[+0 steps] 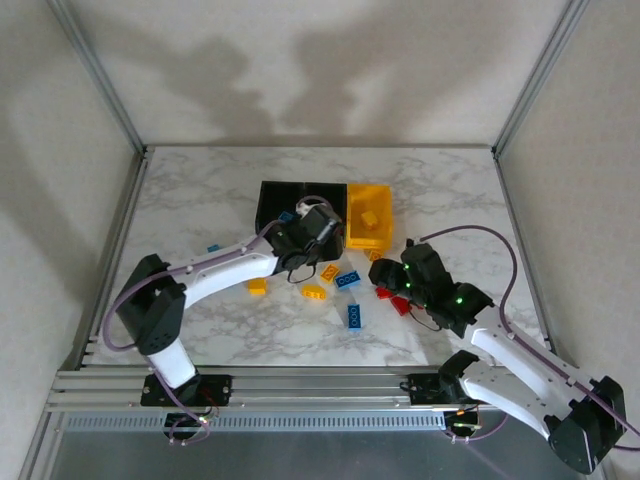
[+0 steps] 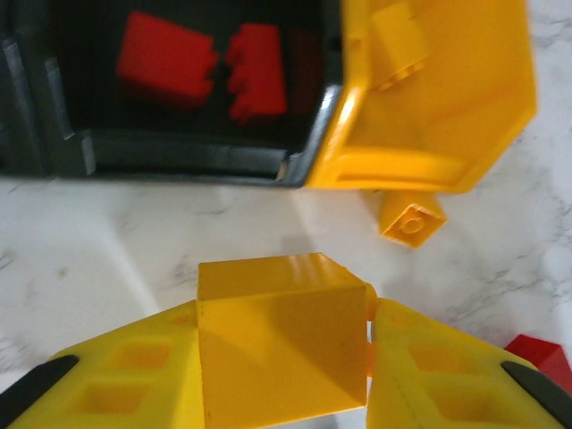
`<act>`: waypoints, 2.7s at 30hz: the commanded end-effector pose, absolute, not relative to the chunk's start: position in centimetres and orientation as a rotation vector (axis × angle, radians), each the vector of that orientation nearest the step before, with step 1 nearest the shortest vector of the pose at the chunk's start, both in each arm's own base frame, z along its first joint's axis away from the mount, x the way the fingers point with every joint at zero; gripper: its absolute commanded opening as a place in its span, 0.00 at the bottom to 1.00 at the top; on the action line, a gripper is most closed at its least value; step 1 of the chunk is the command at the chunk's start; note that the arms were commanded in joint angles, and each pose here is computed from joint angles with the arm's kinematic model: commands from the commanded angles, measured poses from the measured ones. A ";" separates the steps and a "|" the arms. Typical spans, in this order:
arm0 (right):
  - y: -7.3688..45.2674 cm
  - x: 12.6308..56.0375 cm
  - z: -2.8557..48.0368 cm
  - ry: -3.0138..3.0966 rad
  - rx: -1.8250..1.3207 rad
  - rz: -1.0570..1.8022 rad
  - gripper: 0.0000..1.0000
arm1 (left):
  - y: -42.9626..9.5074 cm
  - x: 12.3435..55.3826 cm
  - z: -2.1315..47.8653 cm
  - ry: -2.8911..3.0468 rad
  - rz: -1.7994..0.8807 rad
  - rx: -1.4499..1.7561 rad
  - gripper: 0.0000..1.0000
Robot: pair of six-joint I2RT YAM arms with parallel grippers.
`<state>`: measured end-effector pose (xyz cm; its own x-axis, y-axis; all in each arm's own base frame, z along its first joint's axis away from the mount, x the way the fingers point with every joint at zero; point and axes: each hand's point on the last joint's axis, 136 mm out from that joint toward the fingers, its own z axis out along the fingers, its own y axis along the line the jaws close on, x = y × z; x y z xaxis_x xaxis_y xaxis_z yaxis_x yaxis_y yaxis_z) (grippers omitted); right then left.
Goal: Sort the legos into containers by color
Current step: Pick up the lego from the center of the table, then place the lego in the container, then pick up the lego from the center of the table.
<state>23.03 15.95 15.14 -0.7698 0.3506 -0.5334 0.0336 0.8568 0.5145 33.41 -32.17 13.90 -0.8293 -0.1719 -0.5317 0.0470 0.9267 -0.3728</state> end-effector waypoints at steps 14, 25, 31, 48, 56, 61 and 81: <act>12.1 21.8 13.6 2.365 0.448 0.573 0.65 | -40.5 40.1 12.8 2.512 -0.429 0.090 0.29; 11.2 21.3 13.8 2.354 0.460 0.550 0.65 | -42.3 42.5 9.9 2.535 -0.362 0.123 0.30; 10.6 20.9 13.8 2.340 0.483 0.551 0.66 | -42.6 42.7 8.7 2.557 -0.346 0.137 0.38; 11.0 21.7 14.3 2.338 0.453 0.531 0.65 | -42.7 41.3 17.2 2.444 -0.529 0.152 0.61; 12.9 24.7 14.5 2.311 0.372 0.509 0.64 | -38.2 36.2 22.2 2.339 -0.706 0.127 0.62; 14.4 27.2 12.8 2.346 0.328 0.429 0.66 | -33.5 32.0 21.6 2.333 -0.757 0.072 0.65; 17.0 33.8 5.2 2.417 0.281 0.186 0.68 | -25.8 26.4 18.8 2.361 -0.741 -0.045 0.70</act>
<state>31.87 16.36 4.17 -0.7838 0.2475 -0.5695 0.1524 0.9658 0.2099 26.02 -26.57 18.99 -0.7933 -0.1899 -0.5785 0.1884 0.8269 -0.5298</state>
